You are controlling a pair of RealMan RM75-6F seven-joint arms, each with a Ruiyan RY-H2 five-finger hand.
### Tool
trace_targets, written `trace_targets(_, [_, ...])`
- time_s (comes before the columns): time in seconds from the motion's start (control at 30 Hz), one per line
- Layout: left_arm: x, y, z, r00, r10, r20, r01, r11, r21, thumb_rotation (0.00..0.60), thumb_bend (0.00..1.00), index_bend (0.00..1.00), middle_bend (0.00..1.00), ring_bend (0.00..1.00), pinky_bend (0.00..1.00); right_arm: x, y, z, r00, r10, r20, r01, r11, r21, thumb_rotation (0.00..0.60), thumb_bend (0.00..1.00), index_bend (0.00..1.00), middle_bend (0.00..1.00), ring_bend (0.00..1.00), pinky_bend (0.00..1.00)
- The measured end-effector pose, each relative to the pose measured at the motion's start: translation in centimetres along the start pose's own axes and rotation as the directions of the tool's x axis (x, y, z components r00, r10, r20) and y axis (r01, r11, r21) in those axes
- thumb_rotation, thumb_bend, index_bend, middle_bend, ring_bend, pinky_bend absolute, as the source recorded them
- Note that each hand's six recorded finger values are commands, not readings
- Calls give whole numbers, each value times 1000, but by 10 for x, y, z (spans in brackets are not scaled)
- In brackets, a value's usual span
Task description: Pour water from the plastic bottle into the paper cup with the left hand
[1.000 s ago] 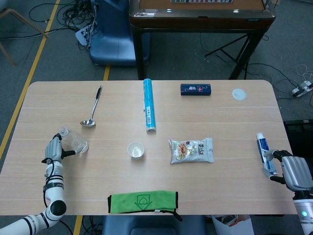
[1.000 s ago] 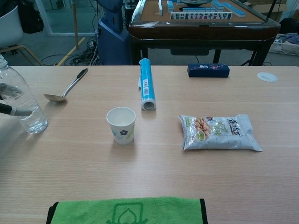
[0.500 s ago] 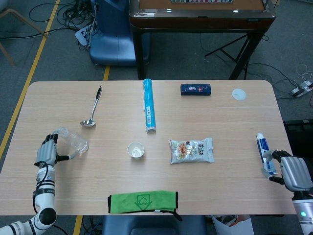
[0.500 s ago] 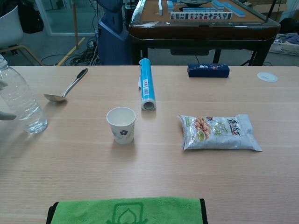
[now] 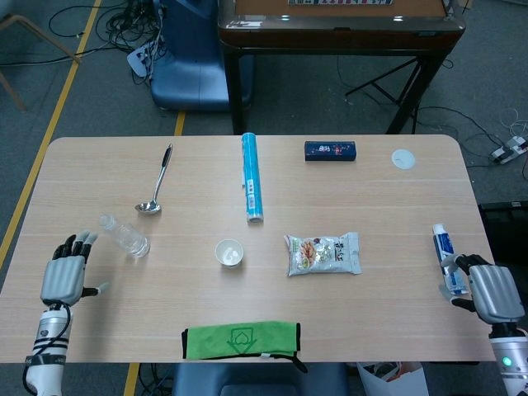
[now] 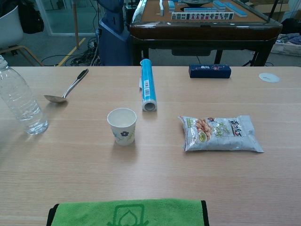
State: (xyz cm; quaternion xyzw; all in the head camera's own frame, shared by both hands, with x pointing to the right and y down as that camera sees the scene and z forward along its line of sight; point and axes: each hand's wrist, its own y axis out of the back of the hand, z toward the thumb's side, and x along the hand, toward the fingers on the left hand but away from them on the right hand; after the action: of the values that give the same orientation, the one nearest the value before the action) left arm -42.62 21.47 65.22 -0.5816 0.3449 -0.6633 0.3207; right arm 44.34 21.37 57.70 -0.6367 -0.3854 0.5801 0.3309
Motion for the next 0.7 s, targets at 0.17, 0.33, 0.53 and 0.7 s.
trace_targets(0.17, [-15, 3, -1, 996, 68, 64, -74, 993, 88, 600, 72, 252, 195, 168, 266, 0, -4, 1, 1000, -3, 6, 2, 999, 51, 600, 233, 453, 497, 410, 658])
trace_targets(0.33, [-38, 2, 1, 985, 92, 146, -106, 990, 92, 600, 72, 351, 357, 293, 374, 1, -6, 3, 1000, -2, 9, 1, 997, 80, 600, 233, 453, 497, 410, 657])
trace_targets(0.53, [-58, 1, -1, 987, 41, 155, -59, 992, 108, 600, 72, 369, 382, 312, 411, 2, -7, 1, 1000, -1, 28, -2, 995, 97, 600, 233, 453, 497, 410, 658])
trace_targets(0.7, [-64, 10, -7, 990, 23, 139, -42, 990, 134, 600, 72, 375, 388, 314, 444, 1, -8, -4, 999, 4, 45, -9, 995, 102, 600, 233, 453, 497, 410, 658])
